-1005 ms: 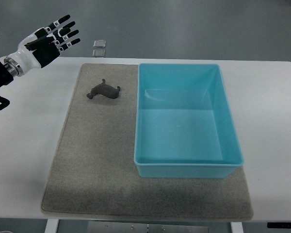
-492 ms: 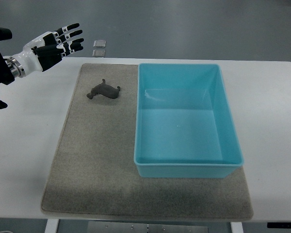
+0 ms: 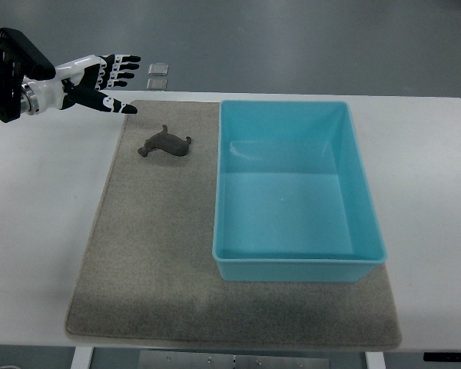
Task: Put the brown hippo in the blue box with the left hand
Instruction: 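Reach the left hand down over the brown hippo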
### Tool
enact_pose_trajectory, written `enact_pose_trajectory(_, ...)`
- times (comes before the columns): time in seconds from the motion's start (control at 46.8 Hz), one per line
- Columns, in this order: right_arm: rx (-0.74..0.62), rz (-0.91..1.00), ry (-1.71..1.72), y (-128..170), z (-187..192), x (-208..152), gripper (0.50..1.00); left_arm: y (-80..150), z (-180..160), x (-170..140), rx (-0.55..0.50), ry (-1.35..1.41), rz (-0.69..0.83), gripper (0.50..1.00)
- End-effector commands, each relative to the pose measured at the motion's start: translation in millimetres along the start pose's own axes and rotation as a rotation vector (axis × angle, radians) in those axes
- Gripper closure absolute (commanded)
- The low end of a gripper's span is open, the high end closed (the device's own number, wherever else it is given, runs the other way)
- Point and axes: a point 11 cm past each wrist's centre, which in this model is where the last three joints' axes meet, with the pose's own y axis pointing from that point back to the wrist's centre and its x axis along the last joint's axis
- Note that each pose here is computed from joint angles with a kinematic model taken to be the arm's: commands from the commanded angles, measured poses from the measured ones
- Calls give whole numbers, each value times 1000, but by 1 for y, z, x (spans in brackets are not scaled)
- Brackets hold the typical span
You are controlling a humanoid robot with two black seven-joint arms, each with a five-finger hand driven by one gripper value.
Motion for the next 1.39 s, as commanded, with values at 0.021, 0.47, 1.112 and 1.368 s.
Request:
enact_pose_trajectory(0.021,0,0,0,0,0,0,564,2,4,2,23,-88,-16,500)
enact_pose_trajectory(0.47,0,0,0,0,0,0,564,-12,2,-17,157,-654,-64,500)
enact_pose_trajectory(1.112,0,0,0,0,0,0,564,-60,9,-60,143,-677,-143,501)
enact_pose_trajectory(1.368,0,0,0,0,0,0,564,-68,10,-68,127,-680,-131,508)
